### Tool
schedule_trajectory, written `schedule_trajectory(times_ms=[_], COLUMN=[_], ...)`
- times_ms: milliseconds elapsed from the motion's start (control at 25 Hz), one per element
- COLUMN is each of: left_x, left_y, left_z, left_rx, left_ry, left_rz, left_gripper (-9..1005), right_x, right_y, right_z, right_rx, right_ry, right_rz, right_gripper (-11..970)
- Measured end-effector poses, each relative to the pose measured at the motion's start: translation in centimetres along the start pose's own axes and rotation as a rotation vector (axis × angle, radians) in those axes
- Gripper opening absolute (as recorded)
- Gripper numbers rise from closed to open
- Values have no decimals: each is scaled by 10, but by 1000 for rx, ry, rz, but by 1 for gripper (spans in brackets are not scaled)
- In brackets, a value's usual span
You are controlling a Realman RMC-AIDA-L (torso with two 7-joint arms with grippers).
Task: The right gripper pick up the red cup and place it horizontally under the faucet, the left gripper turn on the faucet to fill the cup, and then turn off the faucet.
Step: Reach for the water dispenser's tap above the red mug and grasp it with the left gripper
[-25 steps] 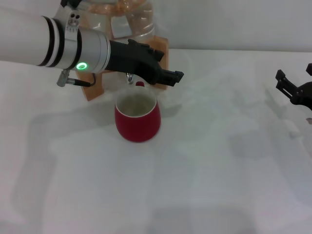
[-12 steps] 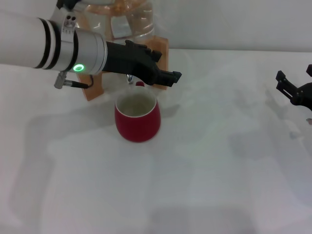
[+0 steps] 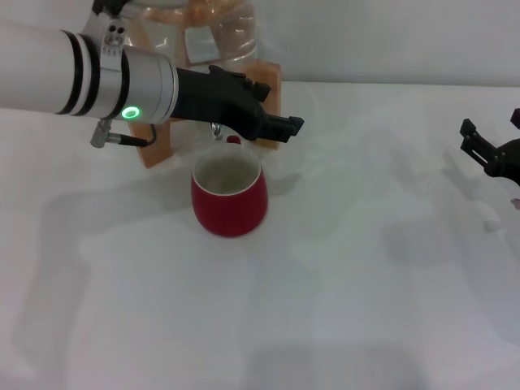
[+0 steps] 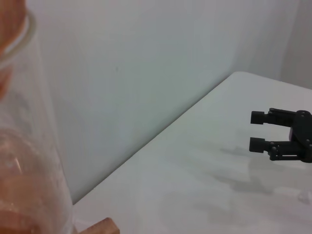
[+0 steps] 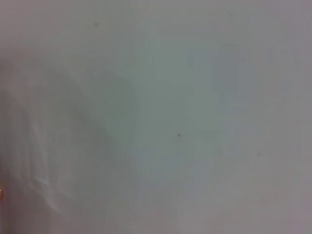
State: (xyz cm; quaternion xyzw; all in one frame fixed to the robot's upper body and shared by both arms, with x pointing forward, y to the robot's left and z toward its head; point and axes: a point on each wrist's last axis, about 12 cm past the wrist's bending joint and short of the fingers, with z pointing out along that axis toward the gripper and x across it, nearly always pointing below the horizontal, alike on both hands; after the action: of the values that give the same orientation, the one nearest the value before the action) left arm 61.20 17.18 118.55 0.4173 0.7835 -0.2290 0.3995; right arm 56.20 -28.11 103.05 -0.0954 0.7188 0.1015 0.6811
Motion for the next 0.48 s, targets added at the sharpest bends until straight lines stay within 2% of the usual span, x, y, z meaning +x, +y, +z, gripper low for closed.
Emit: schedule_trajectory(times_ms=[320,480], left_x=[-7,-7], left_y=[-2,-6], left_z=[-3,-10], left_rx=[9,21], left_ry=[-56,-94], left_rz=[25,25], left_gripper=[759,759], right_x=[0,0], right_y=[0,0], right_z=[-1,-1], right_rx=[-1,0], right_ry=[0,-1], right_rz=[0,0], right_gripper=[872,872])
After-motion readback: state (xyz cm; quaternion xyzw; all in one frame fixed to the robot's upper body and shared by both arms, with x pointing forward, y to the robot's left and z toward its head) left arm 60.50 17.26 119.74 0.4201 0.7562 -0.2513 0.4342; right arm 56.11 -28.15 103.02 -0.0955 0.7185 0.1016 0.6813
